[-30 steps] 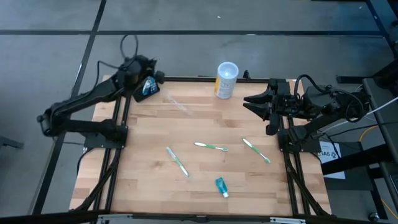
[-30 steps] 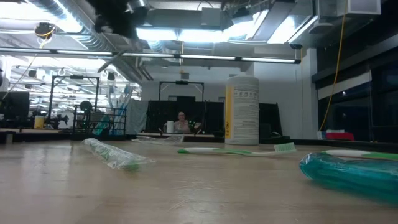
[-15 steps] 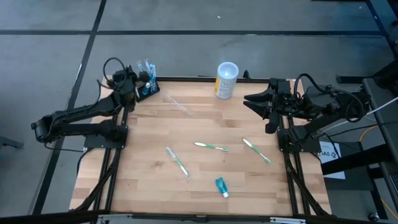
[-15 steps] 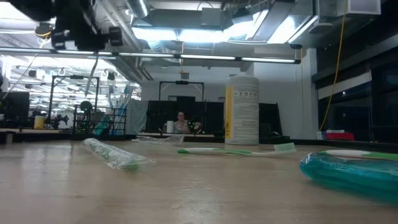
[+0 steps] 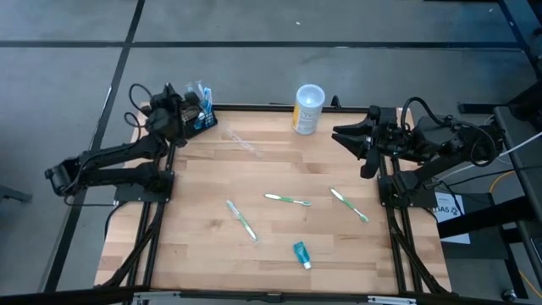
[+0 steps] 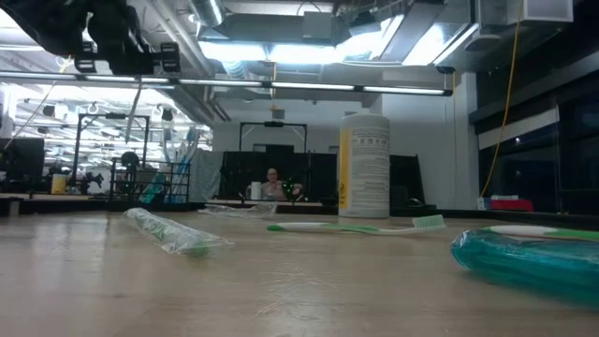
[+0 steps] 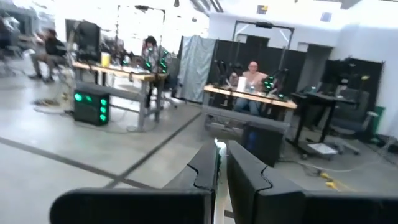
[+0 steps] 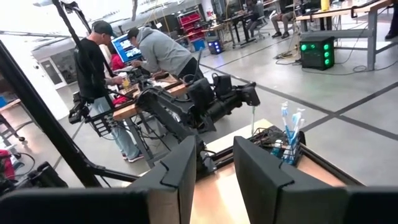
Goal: Pick & Place toothbrushing station
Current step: Put the green toothbrush into the left section of the black organizer
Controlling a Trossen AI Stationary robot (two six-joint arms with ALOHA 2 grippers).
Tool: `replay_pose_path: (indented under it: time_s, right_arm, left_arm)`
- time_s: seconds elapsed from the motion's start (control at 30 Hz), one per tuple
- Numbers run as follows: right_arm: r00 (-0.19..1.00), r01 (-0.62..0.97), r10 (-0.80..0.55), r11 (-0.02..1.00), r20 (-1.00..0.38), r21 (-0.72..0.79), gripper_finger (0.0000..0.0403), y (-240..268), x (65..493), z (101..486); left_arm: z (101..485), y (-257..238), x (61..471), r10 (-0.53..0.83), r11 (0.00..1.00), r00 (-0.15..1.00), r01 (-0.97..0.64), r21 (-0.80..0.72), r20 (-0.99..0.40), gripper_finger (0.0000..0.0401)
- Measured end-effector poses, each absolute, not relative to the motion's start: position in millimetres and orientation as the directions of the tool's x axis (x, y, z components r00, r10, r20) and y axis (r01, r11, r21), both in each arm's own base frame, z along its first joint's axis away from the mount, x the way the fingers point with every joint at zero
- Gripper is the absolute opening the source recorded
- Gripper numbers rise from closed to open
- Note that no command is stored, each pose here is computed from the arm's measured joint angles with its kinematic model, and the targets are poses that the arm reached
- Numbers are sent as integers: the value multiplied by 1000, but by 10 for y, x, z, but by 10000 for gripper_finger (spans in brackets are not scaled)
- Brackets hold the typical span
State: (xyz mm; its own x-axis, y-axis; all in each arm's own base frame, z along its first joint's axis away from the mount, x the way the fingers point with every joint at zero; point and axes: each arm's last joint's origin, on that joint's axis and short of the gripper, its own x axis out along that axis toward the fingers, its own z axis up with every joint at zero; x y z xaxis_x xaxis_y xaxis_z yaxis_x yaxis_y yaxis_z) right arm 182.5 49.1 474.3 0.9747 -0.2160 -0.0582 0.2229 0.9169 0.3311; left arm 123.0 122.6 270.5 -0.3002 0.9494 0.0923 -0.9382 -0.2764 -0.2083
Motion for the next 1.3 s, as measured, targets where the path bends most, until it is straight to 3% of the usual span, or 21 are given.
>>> replay_pose_path:
  time_s: [0.93,1.3]
  right_arm:
    - [971,220,-240,892,1,394,110,477,1828,4807]
    - [969,223,-245,890,6,398,110,475,1827,4813]
  left_arm:
    - [2428,1660,1319,942,-315,-320,-947,-64,100,12]
    - [2246,1673,1328,944,-329,-329,-944,-8,0,19]
